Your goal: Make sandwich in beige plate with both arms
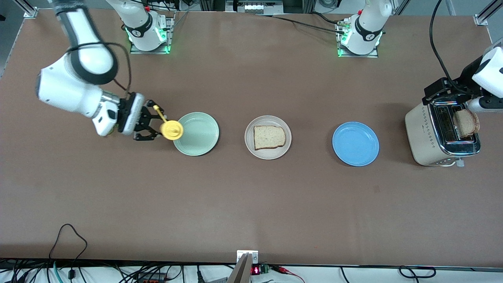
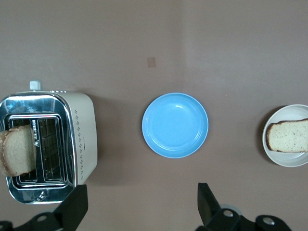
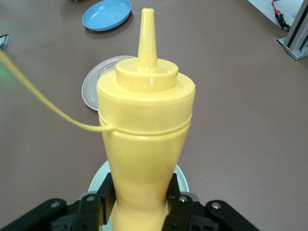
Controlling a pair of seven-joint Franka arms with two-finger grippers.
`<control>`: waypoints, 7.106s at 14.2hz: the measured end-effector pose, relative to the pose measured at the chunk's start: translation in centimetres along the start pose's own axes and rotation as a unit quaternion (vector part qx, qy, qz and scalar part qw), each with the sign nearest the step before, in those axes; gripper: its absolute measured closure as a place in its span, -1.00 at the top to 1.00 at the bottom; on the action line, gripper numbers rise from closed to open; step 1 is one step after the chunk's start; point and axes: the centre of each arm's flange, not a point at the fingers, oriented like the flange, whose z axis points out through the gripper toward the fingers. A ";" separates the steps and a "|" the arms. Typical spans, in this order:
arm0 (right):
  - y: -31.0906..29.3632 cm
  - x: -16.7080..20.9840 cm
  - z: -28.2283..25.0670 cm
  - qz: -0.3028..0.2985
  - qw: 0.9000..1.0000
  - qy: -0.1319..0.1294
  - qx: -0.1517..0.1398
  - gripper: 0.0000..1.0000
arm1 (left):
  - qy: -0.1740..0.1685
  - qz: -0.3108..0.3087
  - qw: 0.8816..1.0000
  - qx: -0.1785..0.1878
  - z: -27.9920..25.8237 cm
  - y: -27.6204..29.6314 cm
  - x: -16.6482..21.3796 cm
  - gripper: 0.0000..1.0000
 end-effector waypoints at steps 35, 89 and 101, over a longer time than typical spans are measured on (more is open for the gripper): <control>-12.8 13.7 24.0 -0.033 0.959 -0.257 -0.113 -0.06 | -0.021 0.015 1.000 0.000 1.1 1.7 0.4 1.00; 4.6 -27.7 -1.0 -0.108 0.981 0.151 0.052 -0.06 | -0.027 0.010 1.000 0.000 1.6 1.1 0.3 1.00; 5.0 -29.6 0.3 -0.096 0.985 0.139 0.041 -0.17 | -0.028 0.003 1.000 -0.001 1.6 0.2 0.4 1.00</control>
